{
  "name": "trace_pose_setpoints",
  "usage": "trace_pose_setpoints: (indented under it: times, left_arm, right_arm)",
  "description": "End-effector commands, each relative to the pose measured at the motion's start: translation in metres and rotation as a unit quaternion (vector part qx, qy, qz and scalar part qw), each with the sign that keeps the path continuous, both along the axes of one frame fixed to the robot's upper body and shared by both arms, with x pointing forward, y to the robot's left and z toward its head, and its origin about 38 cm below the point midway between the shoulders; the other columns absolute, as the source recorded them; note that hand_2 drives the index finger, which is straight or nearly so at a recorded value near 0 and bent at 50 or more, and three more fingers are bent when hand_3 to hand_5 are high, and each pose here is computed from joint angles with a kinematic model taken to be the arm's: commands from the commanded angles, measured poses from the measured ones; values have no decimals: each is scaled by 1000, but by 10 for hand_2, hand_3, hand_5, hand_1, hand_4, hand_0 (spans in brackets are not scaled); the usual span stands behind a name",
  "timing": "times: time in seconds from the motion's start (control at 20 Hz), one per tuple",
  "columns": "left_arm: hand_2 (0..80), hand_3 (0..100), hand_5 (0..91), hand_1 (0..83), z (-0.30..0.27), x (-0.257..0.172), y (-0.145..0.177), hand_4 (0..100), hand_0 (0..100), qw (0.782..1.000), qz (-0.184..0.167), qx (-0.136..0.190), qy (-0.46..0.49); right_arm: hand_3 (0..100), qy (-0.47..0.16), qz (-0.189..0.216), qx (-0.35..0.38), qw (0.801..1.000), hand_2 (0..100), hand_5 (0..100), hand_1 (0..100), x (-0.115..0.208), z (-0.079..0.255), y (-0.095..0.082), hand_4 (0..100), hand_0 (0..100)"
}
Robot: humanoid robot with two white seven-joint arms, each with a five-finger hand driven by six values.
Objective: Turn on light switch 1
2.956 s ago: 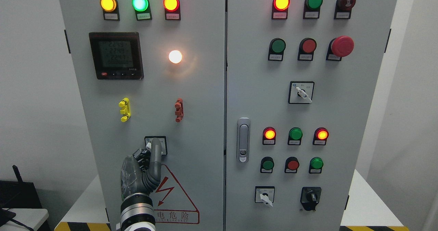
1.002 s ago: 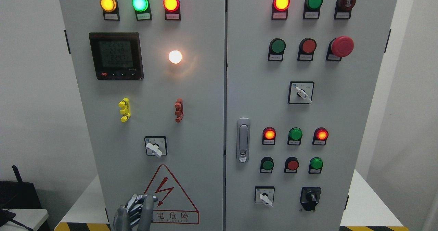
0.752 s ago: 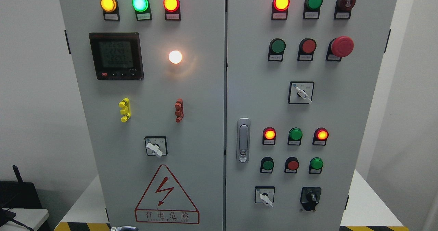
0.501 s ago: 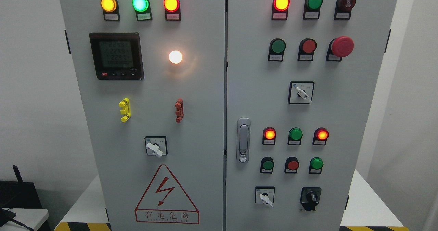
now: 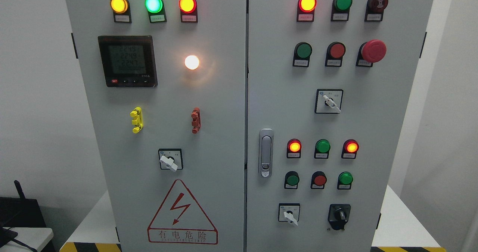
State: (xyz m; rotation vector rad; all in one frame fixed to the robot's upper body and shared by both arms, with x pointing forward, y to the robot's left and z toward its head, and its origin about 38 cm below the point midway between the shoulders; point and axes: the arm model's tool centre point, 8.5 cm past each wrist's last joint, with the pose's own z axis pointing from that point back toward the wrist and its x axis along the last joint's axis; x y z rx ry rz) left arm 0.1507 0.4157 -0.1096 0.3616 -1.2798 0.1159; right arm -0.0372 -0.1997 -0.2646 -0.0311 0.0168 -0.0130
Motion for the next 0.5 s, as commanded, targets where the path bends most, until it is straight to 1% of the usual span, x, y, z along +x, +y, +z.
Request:
trace_pose_setpoints:
  times: [0.0,0.1,0.2,0.25,0.3,0.35,0.4,0.45]
  left_arm:
    - [0,84,152,0,-107,-179,-30,198,326,941,83,-163,284]
    - [0,1,107,0,-119,-198,-54,130,337,911,44,-206,354]
    - [0,0,56,0,-127,-213,-71,64,380,874,33,-255,412]
    - [0,0,3,0,-130,-214,-80,20,398,857,33,-279,433]
    - [0,0,0,0,-132,-214,-85,0,410,842,34,-295,450]
    - [0,0,0,0,-135,-209,-91,0,419,831,28,-307,464]
    - [0,0,0,0,-138,-203,-101,0,429,823,14,-310,475]
    - [0,0,0,0,-140,-198,-109,0,435,820,-5,-305,483]
  right_arm:
    - [0,0,-4,0,1000,0,0,389,1,0,0,0,120]
    - [0,-1,-4,1,1000,0,0,389,1,0,1,0,120]
    - [0,-1,-4,1,1000,0,0,389,1,0,1,0,120]
    - [0,0,-4,0,1000,0,0,389,0,0,0,0,120]
    - [0,-1,-4,1,1000,0,0,389,1,0,1,0,120]
    - [0,1,-4,0,1000,0,0,389,0,0,0,0,120]
    - [0,1,-4,1,1000,0,0,389,0,0,1,0,120]
    - [0,1,-4,0,1000,0,0,389,0,0,0,0,120]
